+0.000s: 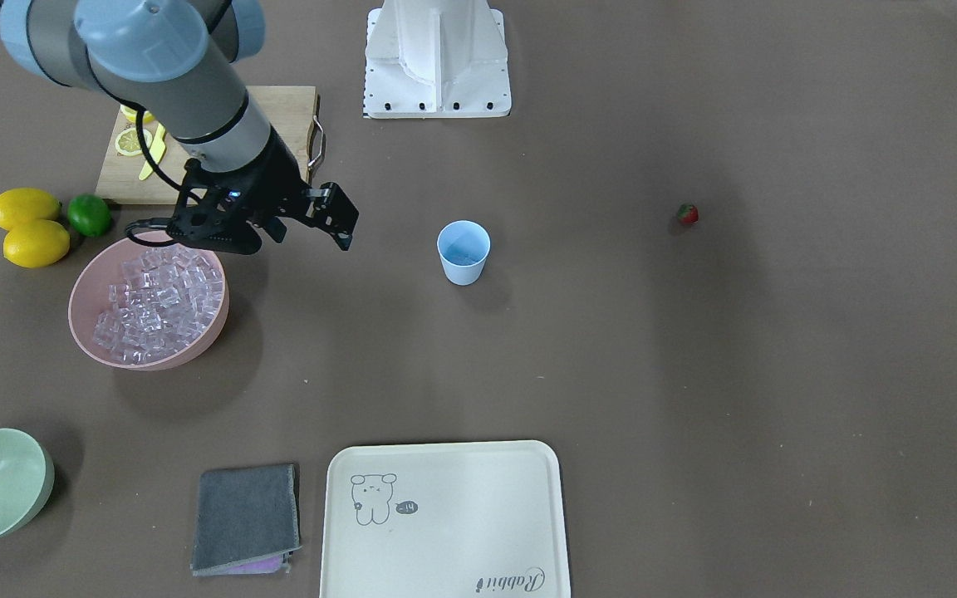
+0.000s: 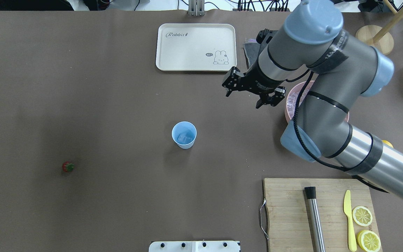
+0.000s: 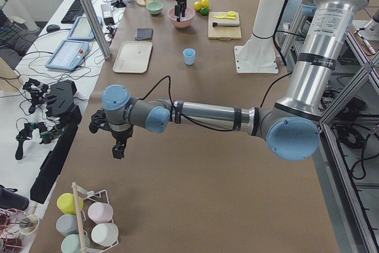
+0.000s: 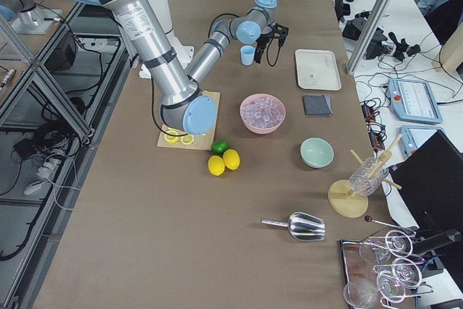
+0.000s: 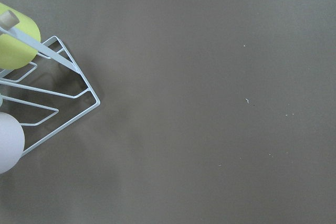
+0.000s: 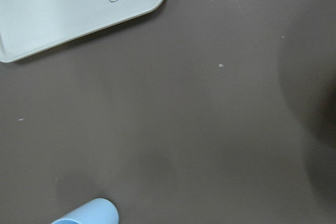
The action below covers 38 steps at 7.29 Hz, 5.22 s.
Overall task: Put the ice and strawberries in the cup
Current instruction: 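Move the right gripper back over the pink ice bowl, then lower the right gripper into the bowl to grasp a third ice cube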
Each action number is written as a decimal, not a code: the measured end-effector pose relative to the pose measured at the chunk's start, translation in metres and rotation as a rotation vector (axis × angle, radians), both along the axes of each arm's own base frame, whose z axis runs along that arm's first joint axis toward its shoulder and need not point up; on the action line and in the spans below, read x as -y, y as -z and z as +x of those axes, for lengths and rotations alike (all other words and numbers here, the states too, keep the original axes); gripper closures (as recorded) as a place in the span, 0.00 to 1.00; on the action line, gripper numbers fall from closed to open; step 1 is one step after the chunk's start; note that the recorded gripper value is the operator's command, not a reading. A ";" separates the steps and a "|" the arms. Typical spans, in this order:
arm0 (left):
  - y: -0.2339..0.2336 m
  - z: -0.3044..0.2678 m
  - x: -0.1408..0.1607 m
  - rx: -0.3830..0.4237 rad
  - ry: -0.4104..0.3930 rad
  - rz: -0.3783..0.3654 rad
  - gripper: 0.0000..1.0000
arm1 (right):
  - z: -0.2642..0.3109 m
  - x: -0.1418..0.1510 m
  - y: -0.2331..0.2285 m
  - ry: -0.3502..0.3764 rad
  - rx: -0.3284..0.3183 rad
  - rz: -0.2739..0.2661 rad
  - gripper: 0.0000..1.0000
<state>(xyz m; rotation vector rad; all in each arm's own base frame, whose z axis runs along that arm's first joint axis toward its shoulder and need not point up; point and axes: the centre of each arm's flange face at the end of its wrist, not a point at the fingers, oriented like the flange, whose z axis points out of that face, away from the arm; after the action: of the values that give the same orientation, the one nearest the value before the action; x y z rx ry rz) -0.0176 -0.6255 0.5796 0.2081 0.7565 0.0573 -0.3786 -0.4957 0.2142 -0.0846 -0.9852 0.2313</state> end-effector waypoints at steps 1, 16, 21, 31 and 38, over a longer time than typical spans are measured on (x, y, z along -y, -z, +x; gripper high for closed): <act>0.001 0.000 0.000 0.000 0.001 0.001 0.02 | 0.014 0.004 -0.018 0.044 -0.012 0.044 0.10; 0.005 0.000 0.003 -0.001 0.001 0.008 0.02 | 0.067 0.026 -0.190 0.413 -0.008 0.222 0.38; 0.009 0.001 0.006 -0.002 0.001 0.013 0.02 | 0.058 0.033 -0.196 0.431 0.021 0.211 0.38; 0.006 0.000 0.002 -0.001 0.001 0.010 0.02 | 0.044 0.034 -0.207 0.434 0.060 0.212 0.40; 0.007 0.001 0.002 -0.001 0.000 0.012 0.02 | 0.035 0.025 -0.210 0.451 0.061 0.202 1.00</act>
<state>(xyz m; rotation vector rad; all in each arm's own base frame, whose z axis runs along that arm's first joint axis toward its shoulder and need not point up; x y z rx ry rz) -0.0168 -0.6276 0.5727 0.2192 0.7576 0.0617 -0.3438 -0.5211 0.4247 -0.1273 -1.0185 -0.2856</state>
